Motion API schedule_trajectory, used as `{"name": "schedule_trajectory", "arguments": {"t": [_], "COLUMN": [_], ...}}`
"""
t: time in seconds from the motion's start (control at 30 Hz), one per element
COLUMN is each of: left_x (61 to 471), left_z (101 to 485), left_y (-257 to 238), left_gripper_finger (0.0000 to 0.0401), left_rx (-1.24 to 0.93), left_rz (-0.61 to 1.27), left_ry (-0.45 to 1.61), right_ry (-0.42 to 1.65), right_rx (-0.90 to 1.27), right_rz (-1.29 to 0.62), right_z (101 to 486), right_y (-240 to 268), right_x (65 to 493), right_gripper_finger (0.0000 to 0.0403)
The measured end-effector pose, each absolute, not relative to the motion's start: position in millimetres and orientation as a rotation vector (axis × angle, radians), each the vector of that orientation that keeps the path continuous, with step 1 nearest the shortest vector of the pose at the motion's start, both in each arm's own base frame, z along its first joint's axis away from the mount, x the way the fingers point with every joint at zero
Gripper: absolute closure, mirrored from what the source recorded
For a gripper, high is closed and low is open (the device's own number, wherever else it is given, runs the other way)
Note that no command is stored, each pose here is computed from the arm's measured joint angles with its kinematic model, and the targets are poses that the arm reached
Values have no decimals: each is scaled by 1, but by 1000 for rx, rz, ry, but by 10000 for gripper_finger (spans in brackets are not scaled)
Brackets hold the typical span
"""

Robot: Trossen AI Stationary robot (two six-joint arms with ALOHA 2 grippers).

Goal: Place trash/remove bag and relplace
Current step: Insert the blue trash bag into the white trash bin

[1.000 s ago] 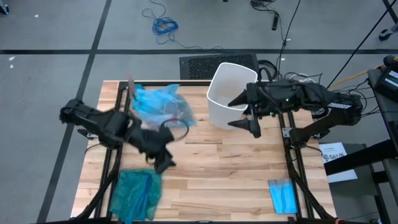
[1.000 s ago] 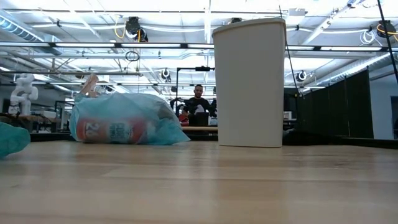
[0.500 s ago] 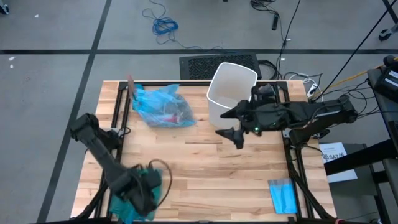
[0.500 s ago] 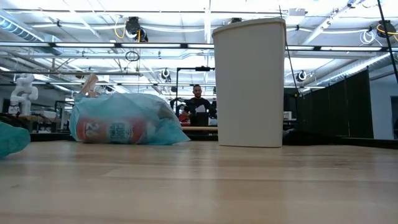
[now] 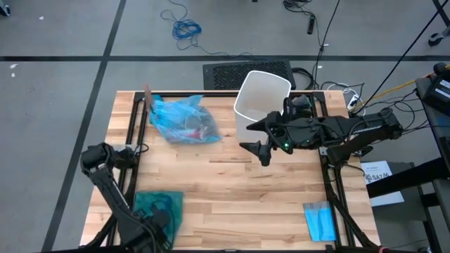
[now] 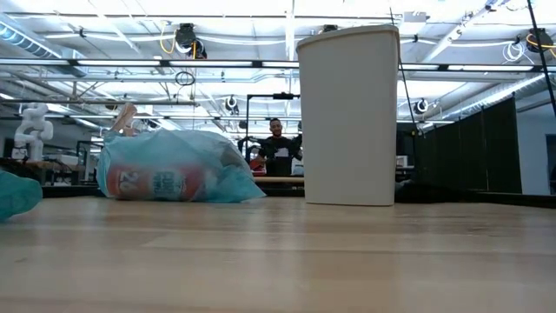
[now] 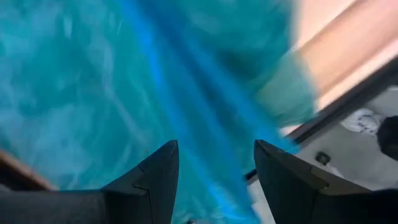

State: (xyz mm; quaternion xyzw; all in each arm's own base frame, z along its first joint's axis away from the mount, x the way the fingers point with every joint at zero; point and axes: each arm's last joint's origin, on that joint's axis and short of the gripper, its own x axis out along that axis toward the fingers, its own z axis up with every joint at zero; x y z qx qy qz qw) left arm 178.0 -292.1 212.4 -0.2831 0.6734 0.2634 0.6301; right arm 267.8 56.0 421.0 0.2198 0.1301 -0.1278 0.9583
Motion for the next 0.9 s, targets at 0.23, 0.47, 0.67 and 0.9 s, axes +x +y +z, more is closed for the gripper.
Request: {"name": "schedule_trajectory", "arguments": {"t": [0.23,0.47,0.67,0.9], "left_x": [159,164,163,164], "left_z": [203,231,231,225], "left_y": [-304,-307,-306,-300], "left_gripper_finger": [198,198,198,198], "left_rx": [-712,-757,-750,-721], "left_rz": [668,564,571,617], "left_ry": [1581,1451,1449,1433], "right_ry": [262,246,216,209], "right_rx": [440,445,456,459], "right_rz": [-268,-254,-247,-245], "right_z": [421,423,426,426], "right_y": [57,62,62,62], "right_x": [267,267,268,268], "right_gripper_finger": [48,48,48,48]}}
